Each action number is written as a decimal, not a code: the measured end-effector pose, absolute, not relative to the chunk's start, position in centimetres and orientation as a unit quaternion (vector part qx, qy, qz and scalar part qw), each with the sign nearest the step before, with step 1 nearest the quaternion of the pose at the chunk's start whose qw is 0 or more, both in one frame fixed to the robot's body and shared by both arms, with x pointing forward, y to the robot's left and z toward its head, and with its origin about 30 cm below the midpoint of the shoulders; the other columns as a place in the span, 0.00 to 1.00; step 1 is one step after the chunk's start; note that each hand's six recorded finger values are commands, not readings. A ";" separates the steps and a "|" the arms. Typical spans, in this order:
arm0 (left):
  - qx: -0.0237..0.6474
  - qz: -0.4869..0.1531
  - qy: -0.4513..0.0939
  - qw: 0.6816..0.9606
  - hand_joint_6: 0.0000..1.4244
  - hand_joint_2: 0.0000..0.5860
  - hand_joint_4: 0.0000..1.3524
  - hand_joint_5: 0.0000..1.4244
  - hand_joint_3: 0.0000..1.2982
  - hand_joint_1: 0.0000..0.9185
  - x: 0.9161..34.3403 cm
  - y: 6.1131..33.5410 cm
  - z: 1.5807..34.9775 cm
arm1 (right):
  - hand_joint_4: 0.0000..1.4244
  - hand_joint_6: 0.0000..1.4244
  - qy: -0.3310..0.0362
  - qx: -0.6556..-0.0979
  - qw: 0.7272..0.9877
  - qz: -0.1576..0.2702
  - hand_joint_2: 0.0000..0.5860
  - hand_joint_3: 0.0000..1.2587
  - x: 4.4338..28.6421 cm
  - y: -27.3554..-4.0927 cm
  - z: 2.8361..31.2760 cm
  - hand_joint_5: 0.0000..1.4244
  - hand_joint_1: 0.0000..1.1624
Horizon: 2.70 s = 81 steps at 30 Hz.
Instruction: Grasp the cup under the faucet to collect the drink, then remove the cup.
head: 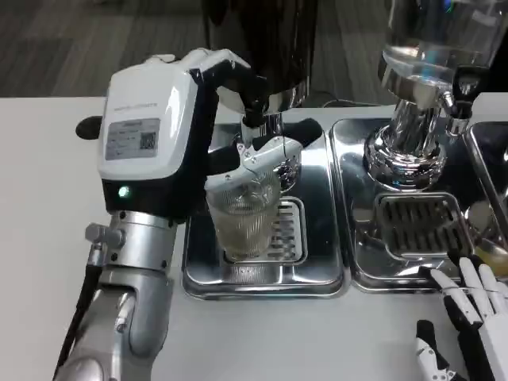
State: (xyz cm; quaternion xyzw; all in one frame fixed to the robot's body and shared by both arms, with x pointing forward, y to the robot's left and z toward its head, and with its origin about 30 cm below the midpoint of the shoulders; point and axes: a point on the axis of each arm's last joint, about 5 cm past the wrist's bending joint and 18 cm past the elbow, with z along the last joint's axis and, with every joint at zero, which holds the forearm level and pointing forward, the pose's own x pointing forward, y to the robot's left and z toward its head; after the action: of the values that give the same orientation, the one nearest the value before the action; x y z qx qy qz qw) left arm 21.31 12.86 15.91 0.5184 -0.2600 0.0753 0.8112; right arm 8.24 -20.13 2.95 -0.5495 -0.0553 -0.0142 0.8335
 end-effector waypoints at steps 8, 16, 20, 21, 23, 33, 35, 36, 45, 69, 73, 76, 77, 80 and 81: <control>0.518 0.081 -0.255 0.813 0.31 0.16 0.45 0.53 0.56 0.00 20.8 13.1 15.2 | 0.01 0.06 -0.053 -0.549 0.834 -0.013 0.87 0.15 8.1 -20.1 2.9 0.00 0.21; 0.511 0.088 -0.270 0.811 0.22 0.15 0.18 0.26 0.33 0.00 20.7 13.1 15.1 | 0.01 0.06 -0.053 -0.550 0.834 -0.013 0.87 0.15 8.1 -20.1 2.9 0.00 0.21; 0.509 0.092 -0.278 0.810 0.17 0.11 0.10 0.20 0.27 0.00 20.7 13.0 15.2 | 0.01 0.06 -0.053 -0.549 0.834 -0.013 0.87 0.15 8.1 -20.1 2.9 0.00 0.21; 0.508 0.093 -0.281 0.809 0.17 0.11 0.09 0.19 0.27 0.00 20.8 13.0 15.3 | 0.01 0.06 -0.053 -0.549 0.834 -0.013 0.87 0.15 8.1 -20.1 2.9 0.00 0.22; 0.508 0.092 -0.286 0.808 0.17 0.11 0.09 0.19 0.27 0.00 21.0 12.9 15.6 | 0.01 0.06 -0.053 -0.549 0.834 -0.013 0.87 0.16 8.1 -20.1 2.9 0.00 0.22; 0.528 0.051 -0.236 0.814 0.18 0.10 0.13 0.23 0.32 0.00 22.6 12.3 15.1 | 0.01 0.06 -0.051 -0.548 0.835 -0.015 0.87 0.16 8.2 -20.2 2.8 0.00 0.22; 0.529 0.046 -0.233 0.815 0.19 0.10 0.16 0.26 0.35 0.00 22.6 12.2 14.9 | 0.01 0.06 -0.050 -0.548 0.835 -0.016 0.87 0.16 8.2 -20.2 2.8 0.00 0.22; 0.530 0.042 -0.232 0.815 0.20 0.10 0.18 0.29 0.37 0.00 22.6 12.1 14.8 | 0.01 0.06 -0.050 -0.548 0.835 -0.016 0.87 0.16 8.3 -20.2 2.8 0.00 0.22; 0.528 0.058 -0.250 0.810 0.26 0.12 0.41 0.43 0.53 0.00 22.4 12.9 14.9 | 0.01 0.06 -0.050 -0.545 0.837 -0.018 0.87 0.16 8.6 -20.1 2.7 0.00 0.22; 0.519 0.071 -0.256 0.812 0.28 0.14 0.43 0.46 0.56 0.00 21.7 13.3 14.0 | 0.01 0.06 -0.053 -0.545 0.837 -0.015 0.87 0.16 8.6 -19.4 2.9 0.00 0.22; 0.519 0.073 -0.257 0.812 0.28 0.14 0.43 0.46 0.56 0.00 21.6 13.4 14.0 | 0.01 0.06 -0.053 -0.545 0.837 -0.015 0.87 0.16 8.6 -19.4 2.8 0.00 0.22; 0.519 0.073 -0.256 0.813 0.28 0.14 0.43 0.46 0.56 0.00 21.6 13.4 13.9 | 0.01 0.06 -0.054 -0.545 0.837 -0.015 0.87 0.16 8.6 -19.4 2.9 0.00 0.22; 0.518 0.073 -0.256 0.813 0.28 0.14 0.43 0.46 0.56 0.00 21.6 13.4 13.9 | 0.01 0.06 -0.054 -0.545 0.837 -0.015 0.87 0.16 8.6 -19.4 2.9 0.00 0.22; 0.518 0.073 -0.255 0.813 0.28 0.14 0.43 0.46 0.56 0.00 21.5 13.4 13.9 | 0.01 0.06 -0.054 -0.544 0.837 -0.015 0.87 0.16 8.6 -19.4 2.9 0.00 0.22; 0.518 0.073 -0.255 0.813 0.28 0.14 0.43 0.46 0.56 0.00 21.5 13.4 13.9 | 0.01 0.06 -0.054 -0.544 0.837 -0.015 0.87 0.16 8.6 -19.4 2.9 0.00 0.22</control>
State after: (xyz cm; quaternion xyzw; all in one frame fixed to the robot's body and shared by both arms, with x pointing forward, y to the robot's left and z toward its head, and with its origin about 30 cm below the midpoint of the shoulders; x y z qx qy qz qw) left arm 21.52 13.36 13.86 0.5181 -0.2553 0.0728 0.8131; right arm 8.58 -19.39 2.91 -0.5443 -0.0542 -0.0153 0.8370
